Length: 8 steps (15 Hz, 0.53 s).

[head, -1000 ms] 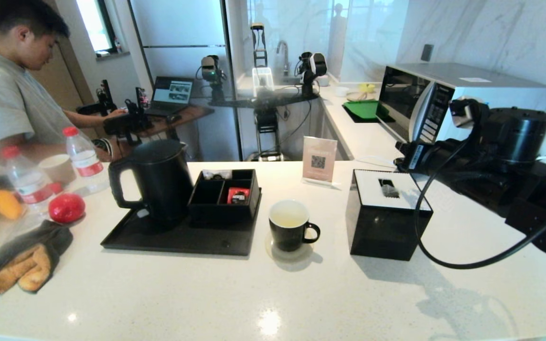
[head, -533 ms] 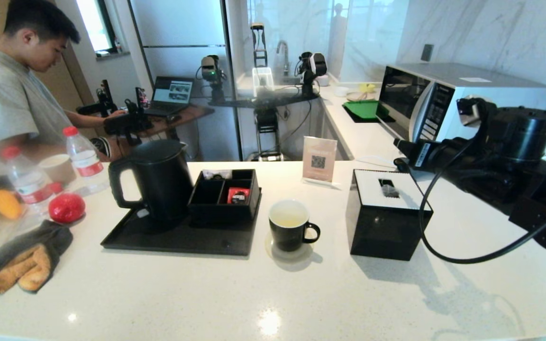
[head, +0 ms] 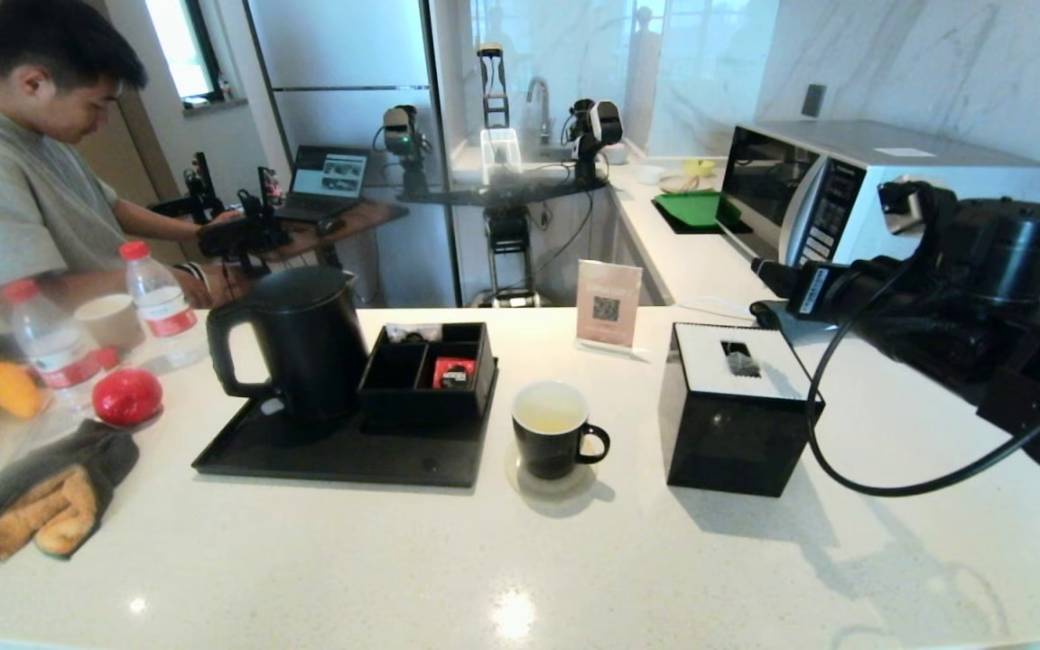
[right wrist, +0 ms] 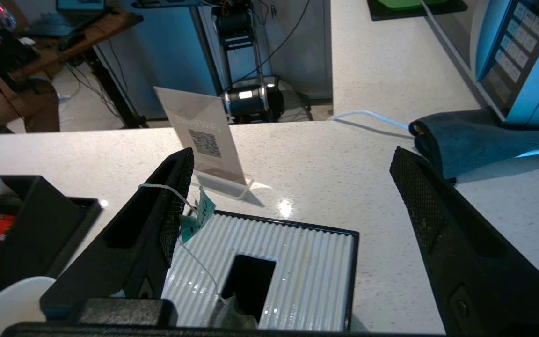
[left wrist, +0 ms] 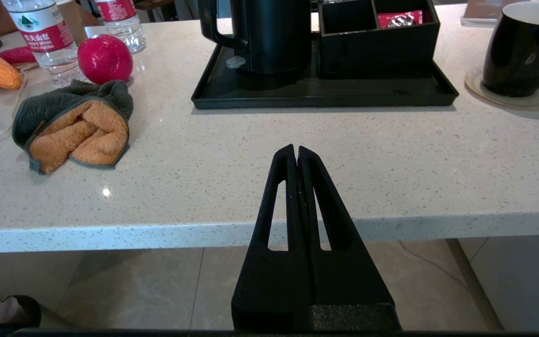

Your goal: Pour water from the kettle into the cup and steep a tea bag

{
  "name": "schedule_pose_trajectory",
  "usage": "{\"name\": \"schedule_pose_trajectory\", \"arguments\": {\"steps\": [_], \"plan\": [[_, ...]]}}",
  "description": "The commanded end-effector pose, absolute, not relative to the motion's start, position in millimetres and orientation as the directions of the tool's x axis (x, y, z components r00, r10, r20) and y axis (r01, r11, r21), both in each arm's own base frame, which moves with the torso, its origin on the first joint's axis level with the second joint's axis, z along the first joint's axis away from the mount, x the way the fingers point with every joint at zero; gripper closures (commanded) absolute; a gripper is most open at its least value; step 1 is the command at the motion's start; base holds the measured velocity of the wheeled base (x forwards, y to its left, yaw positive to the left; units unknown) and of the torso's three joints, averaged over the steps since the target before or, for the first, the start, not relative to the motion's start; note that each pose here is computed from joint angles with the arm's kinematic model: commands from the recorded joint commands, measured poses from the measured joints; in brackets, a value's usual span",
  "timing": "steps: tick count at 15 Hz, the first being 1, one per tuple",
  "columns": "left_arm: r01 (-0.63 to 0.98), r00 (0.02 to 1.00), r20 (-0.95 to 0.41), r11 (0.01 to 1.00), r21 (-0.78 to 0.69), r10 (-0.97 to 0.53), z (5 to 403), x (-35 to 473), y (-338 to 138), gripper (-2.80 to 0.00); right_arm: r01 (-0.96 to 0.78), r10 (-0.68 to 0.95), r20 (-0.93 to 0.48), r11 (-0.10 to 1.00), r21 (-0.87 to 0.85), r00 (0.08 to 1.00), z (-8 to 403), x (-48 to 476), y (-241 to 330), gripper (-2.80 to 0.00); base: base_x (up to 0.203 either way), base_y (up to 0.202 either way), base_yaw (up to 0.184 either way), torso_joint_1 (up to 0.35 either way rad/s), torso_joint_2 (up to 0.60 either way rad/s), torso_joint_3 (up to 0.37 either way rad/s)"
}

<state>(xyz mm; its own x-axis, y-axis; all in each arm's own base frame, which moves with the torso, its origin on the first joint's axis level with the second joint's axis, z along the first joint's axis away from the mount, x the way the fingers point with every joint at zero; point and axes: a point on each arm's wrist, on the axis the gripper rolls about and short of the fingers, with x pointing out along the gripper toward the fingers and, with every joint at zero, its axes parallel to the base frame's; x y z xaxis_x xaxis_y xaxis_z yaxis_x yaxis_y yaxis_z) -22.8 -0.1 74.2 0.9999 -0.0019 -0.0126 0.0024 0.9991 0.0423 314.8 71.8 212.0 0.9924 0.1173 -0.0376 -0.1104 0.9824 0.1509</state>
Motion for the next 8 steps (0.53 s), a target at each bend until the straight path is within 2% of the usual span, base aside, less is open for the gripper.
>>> {"name": "schedule_pose_trajectory", "arguments": {"steps": [1,5,8], "plan": [[0.002,1.0,-0.012,0.999,0.043,-0.002,74.2,-22.8,-0.1,0.0,-0.098,0.102,-0.042,0.991,0.09,0.994,209.4,317.3,66.6,-2.8,0.0,0.0,0.0,0.0,0.0,0.0],[0.002,1.0,-0.012,0.999,0.043,-0.002,74.2,-22.8,-0.1,0.0,-0.093,0.096,-0.047,0.994,0.065,0.994,208.1,317.8,65.5,-2.8,0.0,0.0,0.0,0.0,0.0,0.0],[0.002,1.0,-0.012,0.999,0.043,-0.002,74.2,-22.8,-0.1,0.0,-0.078,0.076,-0.077,0.997,-0.022,0.994,199.8,316.5,57.9,-2.8,0.0,0.0,0.0,0.0,0.0,0.0]]}}
